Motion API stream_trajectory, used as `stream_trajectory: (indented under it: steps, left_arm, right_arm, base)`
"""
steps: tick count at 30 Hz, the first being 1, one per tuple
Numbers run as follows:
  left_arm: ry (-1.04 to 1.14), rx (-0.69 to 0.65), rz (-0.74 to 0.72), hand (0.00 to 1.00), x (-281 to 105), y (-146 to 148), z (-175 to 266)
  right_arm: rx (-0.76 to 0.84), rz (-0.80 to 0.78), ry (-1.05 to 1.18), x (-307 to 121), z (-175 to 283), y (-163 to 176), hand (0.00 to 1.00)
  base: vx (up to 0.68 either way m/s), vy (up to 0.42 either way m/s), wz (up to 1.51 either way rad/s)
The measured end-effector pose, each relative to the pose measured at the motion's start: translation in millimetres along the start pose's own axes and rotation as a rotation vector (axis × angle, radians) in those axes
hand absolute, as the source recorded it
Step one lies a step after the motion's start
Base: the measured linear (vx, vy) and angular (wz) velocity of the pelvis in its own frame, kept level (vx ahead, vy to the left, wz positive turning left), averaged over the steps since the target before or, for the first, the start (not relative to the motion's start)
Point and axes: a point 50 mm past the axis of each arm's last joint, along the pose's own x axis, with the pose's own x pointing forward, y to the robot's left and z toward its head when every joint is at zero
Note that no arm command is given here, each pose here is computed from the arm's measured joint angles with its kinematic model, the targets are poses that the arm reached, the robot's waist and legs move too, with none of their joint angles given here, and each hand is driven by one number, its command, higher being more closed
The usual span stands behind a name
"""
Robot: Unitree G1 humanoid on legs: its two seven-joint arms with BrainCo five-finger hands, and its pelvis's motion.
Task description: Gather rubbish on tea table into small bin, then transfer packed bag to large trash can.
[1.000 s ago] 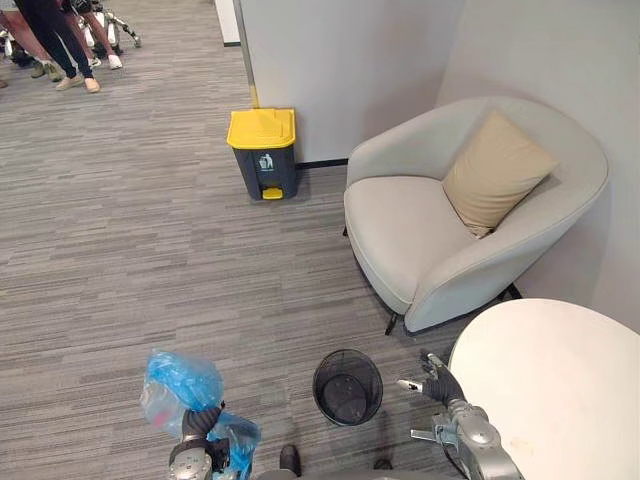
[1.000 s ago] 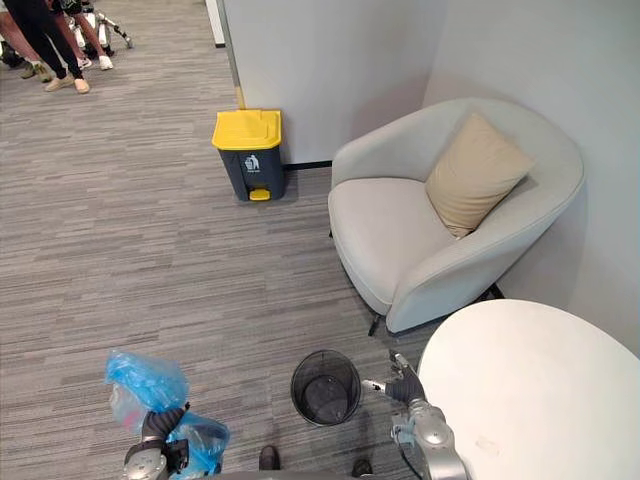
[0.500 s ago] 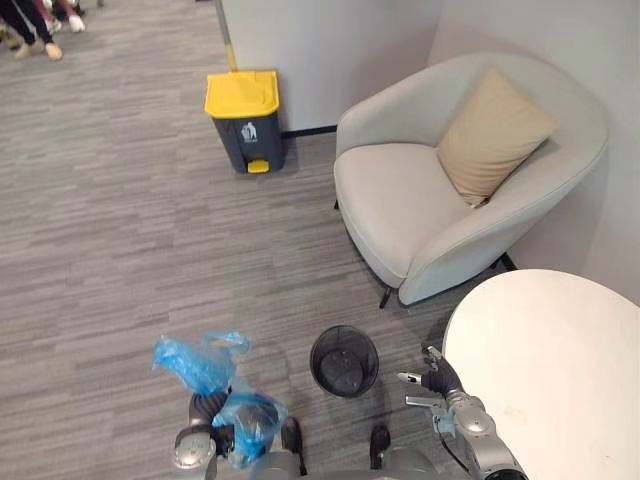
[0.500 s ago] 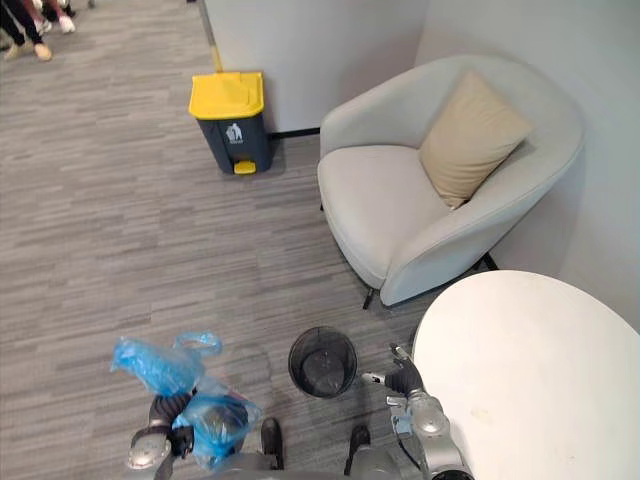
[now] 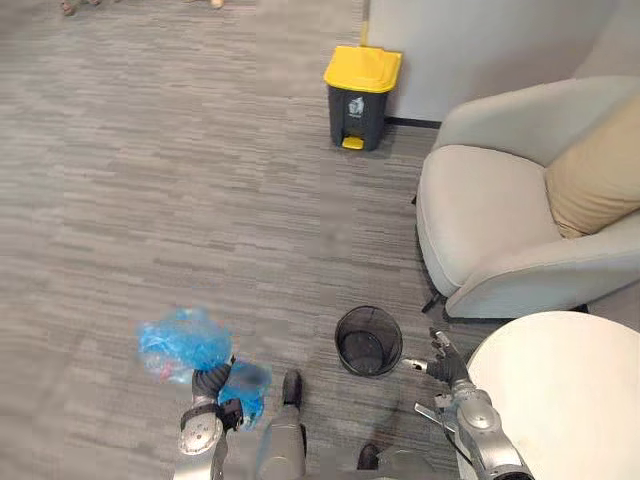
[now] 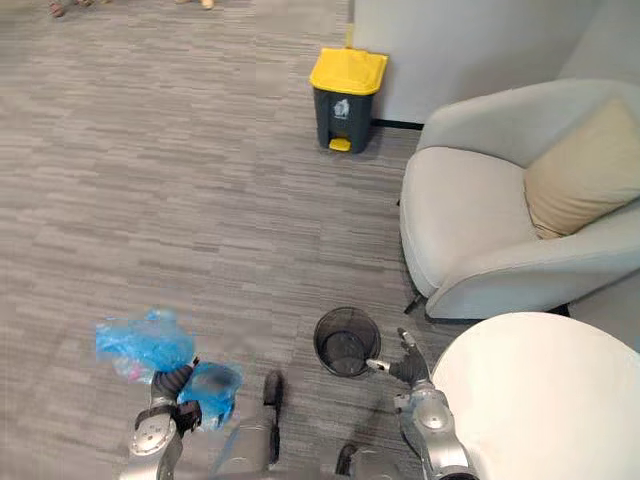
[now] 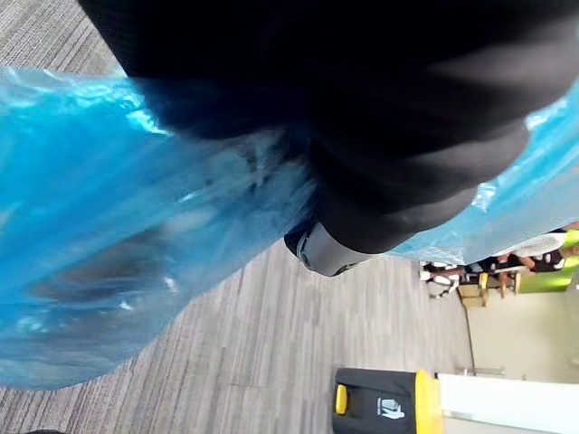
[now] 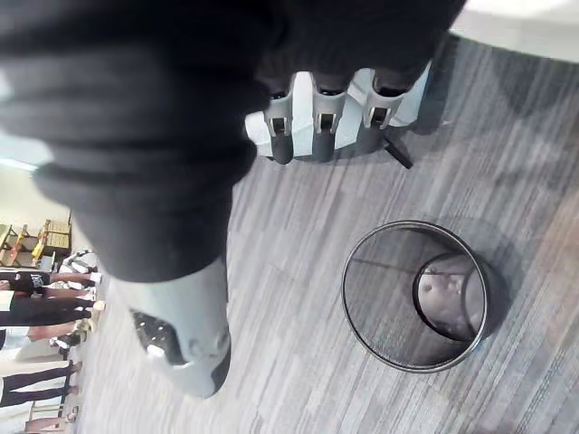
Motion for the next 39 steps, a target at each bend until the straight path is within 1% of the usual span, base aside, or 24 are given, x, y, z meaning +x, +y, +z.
stream_trajectory:
  steps: [4, 7, 9, 11, 15, 18, 27, 31, 34, 39]
  left_arm:
    - [-0.04, -0.013, -0.002, 1.0, -0.8, -1.9, 9.0]
    - [-0.035, -0.006, -0.024, 1.0, -1.3, -6.1, 7.8]
    - [0.031, 0.035, -0.021, 1.0, 1.4, 0.2, -7.1]
    - [0.085, 0.061, -0.015, 1.0, -1.2, 6.1, -20.1]
    - [0.13, 0.077, -0.009, 1.0, -3.4, 10.8, -30.5]
    - [0.143, 0.08, -0.002, 1.0, -3.9, 13.3, -33.5]
    - [0.186, 0.093, 0.029, 1.0, -8.5, 25.0, -43.4]
    - [0.186, 0.089, 0.028, 1.0, -8.6, 24.6, -43.4]
    - [0.178, 0.084, 0.009, 1.0, -9.3, 20.0, -41.9]
    - [0.126, 0.097, 0.008, 1.0, -6.4, 24.1, -30.2]
  right_arm:
    - [0.021, -0.037, -0.024, -4.2, 4.4, -6.9, 0.0]
    - [0.06, -0.065, 0.017, -8.5, -6.1, -8.8, 0.0]
    - [0.092, -0.047, 0.132, -12.0, -30.3, 2.4, 0.0]
    - [0.092, -0.041, 0.179, -13.3, -40.3, 4.4, 0.0]
    - [0.096, -0.055, 0.234, -11.6, -50.4, 1.2, 0.0]
    - [0.094, -0.067, 0.236, -10.1, -50.5, -3.1, 0.0]
    - [0.077, -0.056, 0.256, -5.5, -51.9, -1.9, 0.0]
    - [0.072, -0.058, 0.244, -2.4, -48.2, -3.3, 0.0]
    - [0.063, -0.06, 0.268, -6.7, -54.8, -5.4, 0.0]
    - [0.088, -0.035, 0.297, -15.0, -62.9, 7.2, 0.0]
  base:
    - [-0.1, 0.065, 0.83]
    - [-0.08, 0.18, 0.7]
    - [-0.05, 0.178, 0.65]
    - [-0.03, 0.133, 0.32]
    - [-0.04, 0.087, 0.01]
    - [-0.04, 0.025, -0.1]
    - [-0.04, 0.018, -0.05]
    - [0.05, 0.069, 0.13]
    - [0.14, 0.107, 0.52]
    - [0.22, 0.063, 0.39]
